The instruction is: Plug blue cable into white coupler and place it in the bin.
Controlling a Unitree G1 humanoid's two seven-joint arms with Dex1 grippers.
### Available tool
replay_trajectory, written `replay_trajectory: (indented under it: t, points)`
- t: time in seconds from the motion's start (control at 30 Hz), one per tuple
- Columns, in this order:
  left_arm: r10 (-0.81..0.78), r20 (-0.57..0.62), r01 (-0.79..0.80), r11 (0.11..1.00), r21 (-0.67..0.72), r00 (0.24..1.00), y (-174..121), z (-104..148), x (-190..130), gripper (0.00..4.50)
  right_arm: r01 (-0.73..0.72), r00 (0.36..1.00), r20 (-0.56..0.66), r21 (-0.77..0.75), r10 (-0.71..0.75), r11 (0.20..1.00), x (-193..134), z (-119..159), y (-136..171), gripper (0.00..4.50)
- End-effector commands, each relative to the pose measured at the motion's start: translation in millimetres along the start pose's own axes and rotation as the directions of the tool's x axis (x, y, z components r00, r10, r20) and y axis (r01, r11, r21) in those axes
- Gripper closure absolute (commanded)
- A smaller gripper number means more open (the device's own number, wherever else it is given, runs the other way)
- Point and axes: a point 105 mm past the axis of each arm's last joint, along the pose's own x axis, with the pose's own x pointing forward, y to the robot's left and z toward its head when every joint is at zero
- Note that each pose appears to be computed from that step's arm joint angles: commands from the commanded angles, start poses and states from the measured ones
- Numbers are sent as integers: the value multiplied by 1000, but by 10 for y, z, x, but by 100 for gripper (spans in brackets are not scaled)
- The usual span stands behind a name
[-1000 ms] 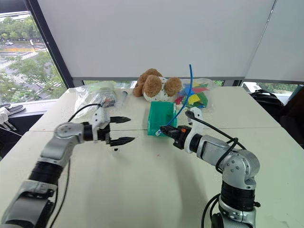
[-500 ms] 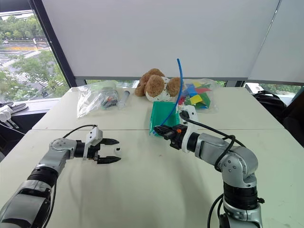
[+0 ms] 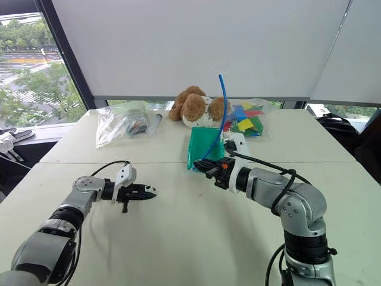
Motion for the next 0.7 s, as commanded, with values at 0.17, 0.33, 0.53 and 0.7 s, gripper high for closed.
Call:
replay_trajectory:
  t: [0.17,0.33,0.53,0.7]
  points:
    - [-215,71,204,970,131,974,-228,401,424,412,-209,978,-88,-342,190,916,25,112,228,450]
    - [-306,0,301,937,179,952,-417,403,796,412,-291,955,-196,-459,224,840,80,6,213,450]
    - [-345,-47,347,917,194,938,-529,363,1009,412,-349,932,-267,-467,246,812,149,-178,178,450]
    - [-355,-89,366,908,205,931,-556,295,1029,412,-387,912,-317,-453,261,803,206,-321,175,450]
